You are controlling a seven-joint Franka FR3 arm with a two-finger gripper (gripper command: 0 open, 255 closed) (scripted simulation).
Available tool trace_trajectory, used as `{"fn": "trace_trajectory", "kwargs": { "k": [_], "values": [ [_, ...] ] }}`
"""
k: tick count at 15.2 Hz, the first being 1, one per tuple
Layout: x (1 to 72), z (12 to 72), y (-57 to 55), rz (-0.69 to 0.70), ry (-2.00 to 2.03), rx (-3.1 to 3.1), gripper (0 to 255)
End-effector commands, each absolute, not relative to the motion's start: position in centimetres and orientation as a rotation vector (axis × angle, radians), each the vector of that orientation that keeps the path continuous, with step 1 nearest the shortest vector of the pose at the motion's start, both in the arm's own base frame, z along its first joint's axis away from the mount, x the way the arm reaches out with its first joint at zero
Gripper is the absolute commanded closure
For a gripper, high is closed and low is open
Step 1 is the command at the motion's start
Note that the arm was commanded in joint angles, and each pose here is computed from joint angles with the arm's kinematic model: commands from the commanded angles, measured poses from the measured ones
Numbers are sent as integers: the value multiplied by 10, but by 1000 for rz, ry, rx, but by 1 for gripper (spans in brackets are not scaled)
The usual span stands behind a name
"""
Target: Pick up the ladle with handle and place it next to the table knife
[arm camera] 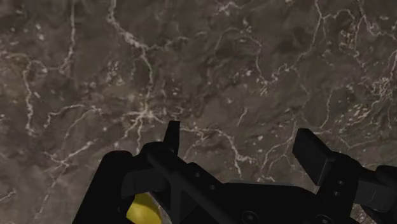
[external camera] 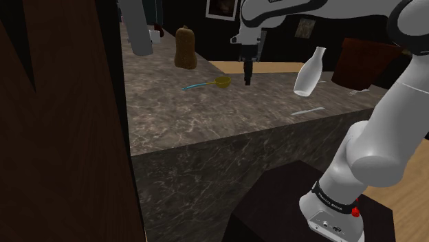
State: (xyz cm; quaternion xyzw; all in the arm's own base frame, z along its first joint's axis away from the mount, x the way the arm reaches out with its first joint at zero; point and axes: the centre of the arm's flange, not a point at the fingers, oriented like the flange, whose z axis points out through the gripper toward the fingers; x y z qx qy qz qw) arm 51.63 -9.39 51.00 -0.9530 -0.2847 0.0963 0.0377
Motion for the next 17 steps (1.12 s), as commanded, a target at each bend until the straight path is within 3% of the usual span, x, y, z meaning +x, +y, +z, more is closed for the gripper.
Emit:
{"fn": "trace_trajectory", "kwargs": {
  "k": [1,13,17],
  "values": [
    [543,506,-94,288,-994,-2884,0],
    [690,484,-53,234,-1621,-2574,0],
    [689,468,-53,234,-1625,-2572,0]
  ]
}}
